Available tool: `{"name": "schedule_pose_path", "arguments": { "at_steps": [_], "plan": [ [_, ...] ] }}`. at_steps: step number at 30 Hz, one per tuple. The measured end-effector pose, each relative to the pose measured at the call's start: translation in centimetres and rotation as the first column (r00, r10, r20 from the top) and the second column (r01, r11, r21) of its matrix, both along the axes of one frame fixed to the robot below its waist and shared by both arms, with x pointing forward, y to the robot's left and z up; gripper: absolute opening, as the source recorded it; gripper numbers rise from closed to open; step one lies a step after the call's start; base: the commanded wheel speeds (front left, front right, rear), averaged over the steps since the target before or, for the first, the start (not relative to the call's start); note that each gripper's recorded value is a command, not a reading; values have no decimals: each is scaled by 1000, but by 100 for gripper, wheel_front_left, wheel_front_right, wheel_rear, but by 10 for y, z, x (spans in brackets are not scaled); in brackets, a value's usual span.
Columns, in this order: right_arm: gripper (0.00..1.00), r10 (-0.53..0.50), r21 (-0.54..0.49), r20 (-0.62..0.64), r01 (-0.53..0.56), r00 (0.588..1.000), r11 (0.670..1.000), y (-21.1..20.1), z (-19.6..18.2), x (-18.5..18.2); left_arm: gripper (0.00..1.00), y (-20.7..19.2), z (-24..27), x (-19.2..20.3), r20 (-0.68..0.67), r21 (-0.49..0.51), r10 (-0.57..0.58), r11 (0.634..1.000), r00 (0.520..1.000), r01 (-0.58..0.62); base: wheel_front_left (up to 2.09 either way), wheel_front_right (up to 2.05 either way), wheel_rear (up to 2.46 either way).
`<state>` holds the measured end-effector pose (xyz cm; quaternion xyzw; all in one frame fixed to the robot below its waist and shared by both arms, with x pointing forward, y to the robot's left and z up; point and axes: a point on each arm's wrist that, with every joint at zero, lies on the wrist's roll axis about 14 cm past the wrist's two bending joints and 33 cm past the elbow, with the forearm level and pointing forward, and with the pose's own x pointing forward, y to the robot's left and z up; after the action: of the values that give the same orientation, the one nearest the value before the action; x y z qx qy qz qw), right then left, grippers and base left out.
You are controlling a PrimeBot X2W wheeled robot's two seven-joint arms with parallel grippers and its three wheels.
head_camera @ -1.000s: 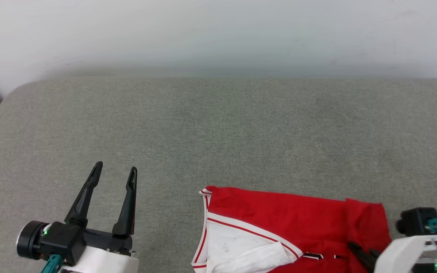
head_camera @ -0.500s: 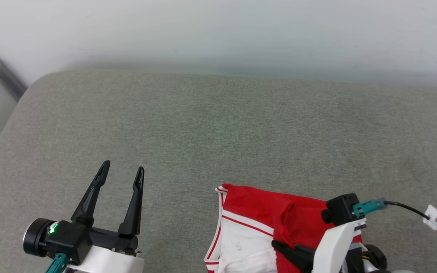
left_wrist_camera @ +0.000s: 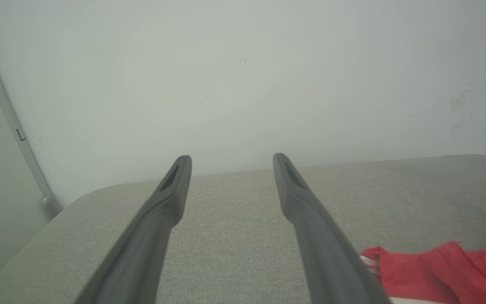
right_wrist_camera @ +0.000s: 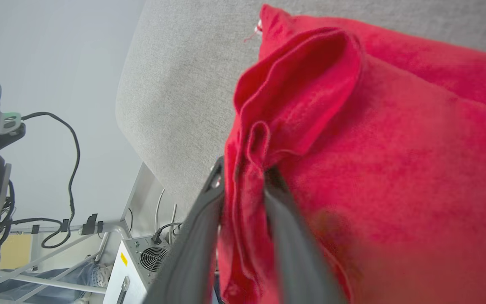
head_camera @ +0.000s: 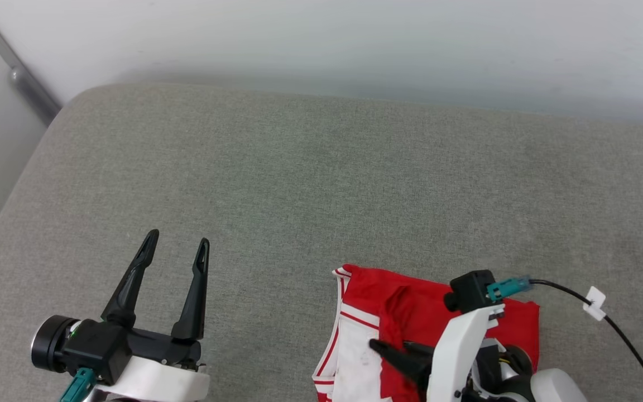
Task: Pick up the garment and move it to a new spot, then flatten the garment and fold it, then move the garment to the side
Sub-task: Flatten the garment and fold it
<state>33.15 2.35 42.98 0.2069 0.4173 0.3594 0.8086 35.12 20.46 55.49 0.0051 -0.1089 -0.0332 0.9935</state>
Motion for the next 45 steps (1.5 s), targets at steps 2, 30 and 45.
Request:
{"name": "schedule_pose_path", "arguments": {
  "at_steps": [2, 30, 45],
  "plan": [
    [100, 20, 12, -8, -20, 1000, 1000, 6, 0, -4, 100, 1, -1, 1, -2, -2, 1, 1000, 1000, -1, 0, 0, 0],
    [100, -165, -209, 869, 649, 466, 731, -216, 142, 108, 100, -38, 3, 22, 21, -23, -125, 992, 992, 126, 0, 0, 0],
    [100, -342, 31, 890, 708, 302, 705, -222, 119, 50, 100, -43, -5, 16, -1, -80, -128, 989, 992, 127, 0, 0, 0]
  ]
}}
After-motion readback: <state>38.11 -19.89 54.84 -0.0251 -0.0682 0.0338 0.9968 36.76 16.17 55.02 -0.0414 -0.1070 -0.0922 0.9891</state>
